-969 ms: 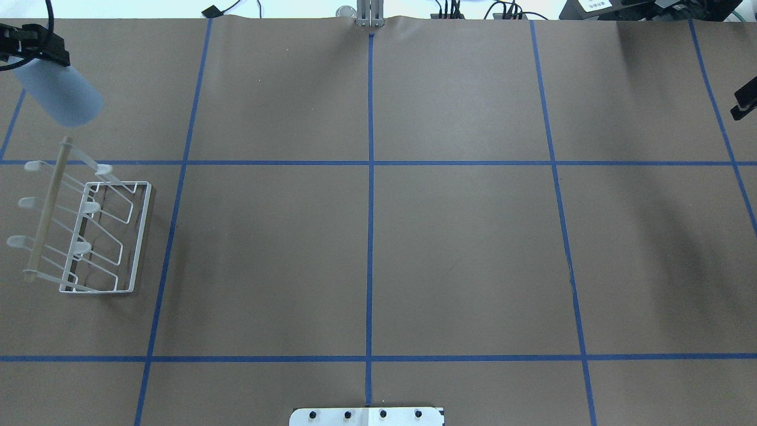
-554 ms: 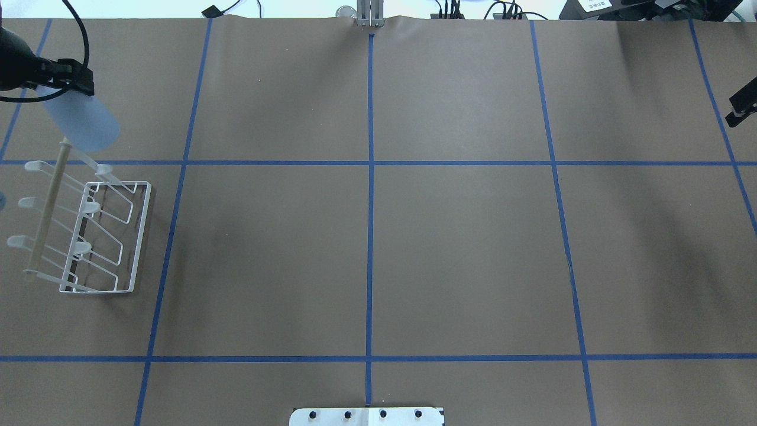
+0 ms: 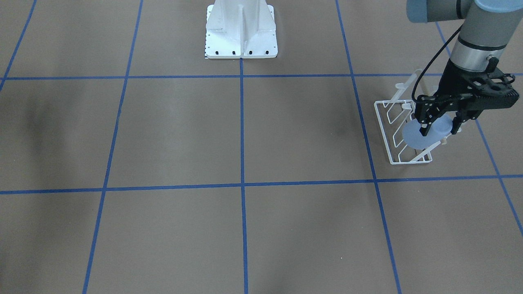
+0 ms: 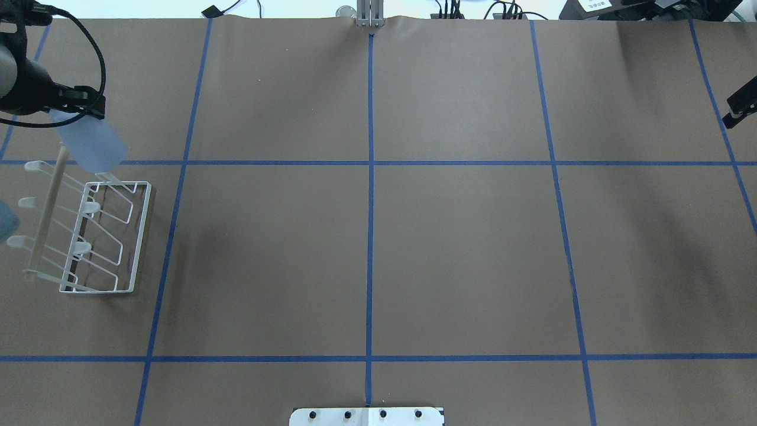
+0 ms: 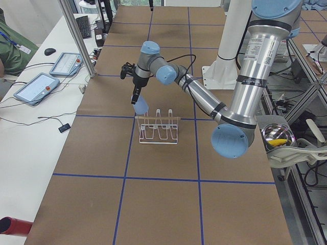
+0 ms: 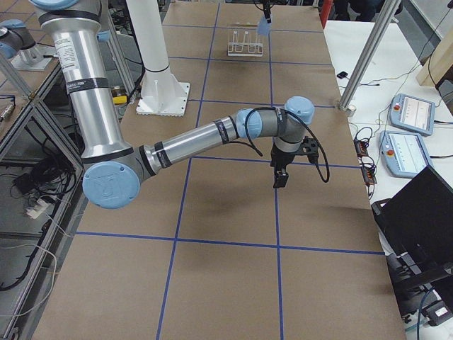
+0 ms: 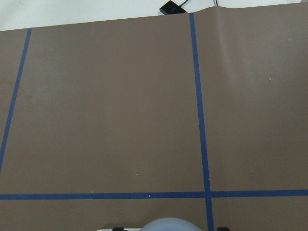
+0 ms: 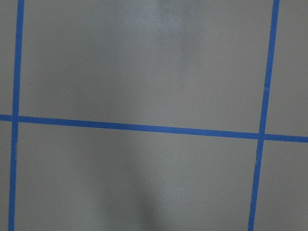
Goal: Hang cup on cup holder
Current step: 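Carry the cup with the left gripper above the white wire rack, then lower the cup onto a rack peg and open the left gripper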
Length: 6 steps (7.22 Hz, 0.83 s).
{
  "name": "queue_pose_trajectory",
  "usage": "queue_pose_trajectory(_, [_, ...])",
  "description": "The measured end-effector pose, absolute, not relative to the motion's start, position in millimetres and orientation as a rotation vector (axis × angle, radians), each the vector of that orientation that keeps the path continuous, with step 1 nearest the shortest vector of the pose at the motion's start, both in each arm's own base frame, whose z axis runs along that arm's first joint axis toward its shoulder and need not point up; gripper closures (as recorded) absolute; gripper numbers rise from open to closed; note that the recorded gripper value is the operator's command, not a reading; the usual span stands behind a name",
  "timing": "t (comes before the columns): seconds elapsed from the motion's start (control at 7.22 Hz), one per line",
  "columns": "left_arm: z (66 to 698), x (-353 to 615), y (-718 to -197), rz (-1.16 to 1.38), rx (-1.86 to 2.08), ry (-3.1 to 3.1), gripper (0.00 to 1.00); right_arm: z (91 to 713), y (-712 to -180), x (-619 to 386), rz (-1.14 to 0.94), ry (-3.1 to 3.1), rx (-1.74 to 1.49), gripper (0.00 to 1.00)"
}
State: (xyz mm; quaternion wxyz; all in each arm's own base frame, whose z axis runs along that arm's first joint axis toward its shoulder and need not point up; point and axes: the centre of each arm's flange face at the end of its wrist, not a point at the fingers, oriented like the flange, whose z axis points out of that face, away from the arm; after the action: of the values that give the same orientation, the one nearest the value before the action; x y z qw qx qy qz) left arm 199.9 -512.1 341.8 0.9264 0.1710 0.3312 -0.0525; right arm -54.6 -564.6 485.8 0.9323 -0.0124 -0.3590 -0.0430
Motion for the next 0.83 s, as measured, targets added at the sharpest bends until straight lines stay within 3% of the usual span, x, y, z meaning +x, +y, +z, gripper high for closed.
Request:
queue_pose_trajectory(0.69, [370.7,223.7,-499.0,-0.076,0.287,0.659,1.0,484.8,-564.6,-54.8,-0.086,-0.74,-0.026,0.0])
queue_pose_trajectory(0.83, [373.7,228.5,-498.2,-0.07,0.279,0.658,0.64,484.5,-564.6,-54.9,-0.087,-0.74,-0.025,0.0])
